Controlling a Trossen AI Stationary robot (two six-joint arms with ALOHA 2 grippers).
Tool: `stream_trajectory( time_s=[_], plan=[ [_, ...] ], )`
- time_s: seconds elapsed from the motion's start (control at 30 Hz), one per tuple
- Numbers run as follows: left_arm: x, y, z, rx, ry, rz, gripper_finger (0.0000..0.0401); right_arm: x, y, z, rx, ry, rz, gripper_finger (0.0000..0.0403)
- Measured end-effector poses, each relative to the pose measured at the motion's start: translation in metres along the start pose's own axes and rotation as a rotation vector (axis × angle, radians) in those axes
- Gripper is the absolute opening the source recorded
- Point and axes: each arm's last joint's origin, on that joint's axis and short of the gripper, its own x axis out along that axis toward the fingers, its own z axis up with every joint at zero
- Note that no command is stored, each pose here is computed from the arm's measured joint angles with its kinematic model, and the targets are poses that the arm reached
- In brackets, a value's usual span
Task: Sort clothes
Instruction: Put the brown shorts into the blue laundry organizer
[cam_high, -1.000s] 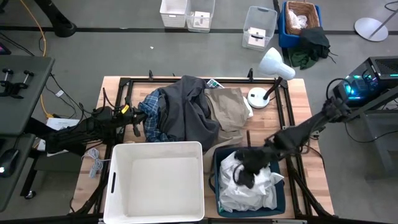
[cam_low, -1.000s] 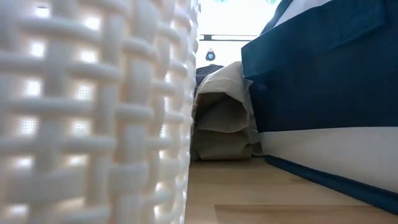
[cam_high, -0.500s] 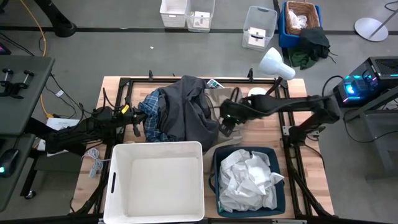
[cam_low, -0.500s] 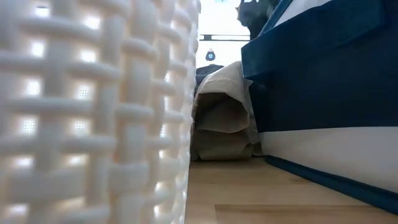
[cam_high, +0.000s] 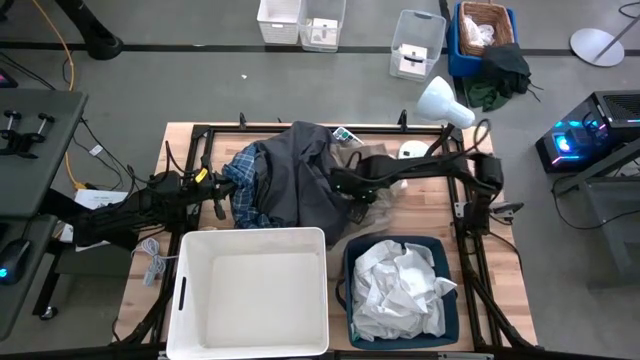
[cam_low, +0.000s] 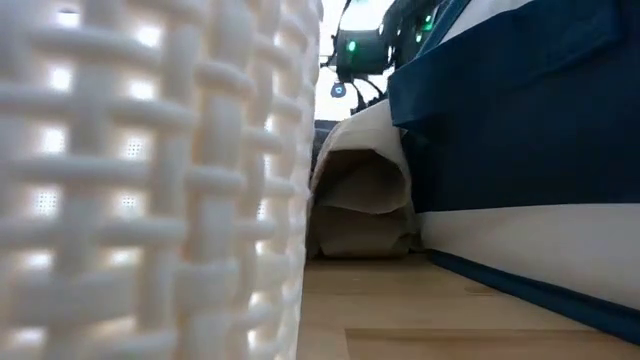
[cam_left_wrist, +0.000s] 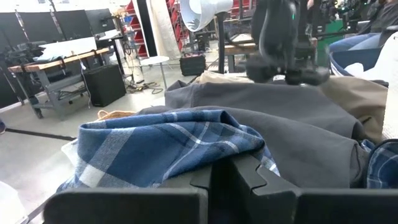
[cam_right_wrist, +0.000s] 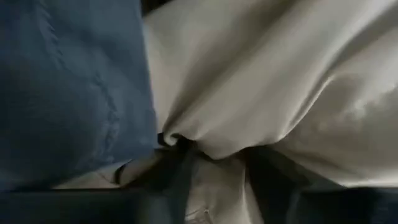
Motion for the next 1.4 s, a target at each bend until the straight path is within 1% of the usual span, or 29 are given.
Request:
stream_trajectory(
  time_s=[0.1,0.13,0.2,0.27,0.37,0.53,0.6,0.67,0.83,0.9,1.0,1.1,1.13,1.2,1.3,1.4],
  plan=[
    [0.000,0.000,0.000,0.000,0.000,0.000,0.0014,0.005,0.002,-0.001,-0.034,0.034,0.000,0.0036],
    [0.000,0.000,0.000,0.000,0.000,0.000,0.0014,0.003,0.003,-0.002,-0.045,0.034,0.007,0.0020],
    [0.000,0.000,0.000,0.000,0.000,0.000,0.0014,-0.010,0.006,-0.006,-0.052,0.028,0.008,0.0012],
    [0.000,0.000,0.000,0.000,0.000,0.000,0.0014,-0.037,0.009,-0.010,-0.065,-0.019,0.010,0.0005],
    [0.000,0.000,0.000,0.000,0.000,0.000,0.0014,-0.091,0.009,-0.021,-0.053,-0.144,0.007,0.0003],
    [0.000,0.000,0.000,0.000,0.000,0.002,0.0014,-0.183,-0.002,-0.048,0.084,-0.394,0.050,0.0002],
    [0.000,0.000,0.000,0.000,0.000,0.005,0.0014,-0.220,-0.009,-0.065,0.144,-0.512,0.090,0.0001],
    [0.000,0.000,0.000,0.000,0.001,0.008,0.0014,-0.254,-0.014,-0.083,0.179,-0.632,0.134,0.0001],
    [0.000,0.000,0.000,0.000,0.002,0.015,0.0014,-0.334,-0.027,-0.137,0.178,-0.945,0.268,0.0001],
    [0.000,0.000,0.000,0.000,0.002,0.015,0.0014,-0.361,-0.032,-0.161,0.147,-1.060,0.340,0.0001],
    [0.000,0.000,0.000,0.000,0.002,0.015,0.0014,-0.393,-0.039,-0.192,0.049,-1.205,0.457,0.0001],
    [0.000,0.000,0.000,0.000,0.001,0.015,0.0014,-0.410,-0.040,-0.214,-0.132,-1.344,0.576,0.0000],
    [0.000,0.000,0.000,0.000,0.002,0.015,0.0014,-0.412,-0.037,-0.218,-0.193,-1.370,0.627,0.0000],
    [0.000,0.000,0.000,0.000,0.002,0.015,0.0014,-0.417,-0.035,-0.224,-0.249,-1.416,0.687,0.0000],
    [0.000,0.000,0.000,0.000,0.001,0.015,0.0014,-0.415,-0.025,-0.226,-0.308,-1.392,0.724,0.0000],
    [0.000,0.000,0.000,0.000,0.001,0.015,0.0014,-0.409,-0.004,-0.220,-0.357,-1.345,0.729,0.0000]
  ],
)
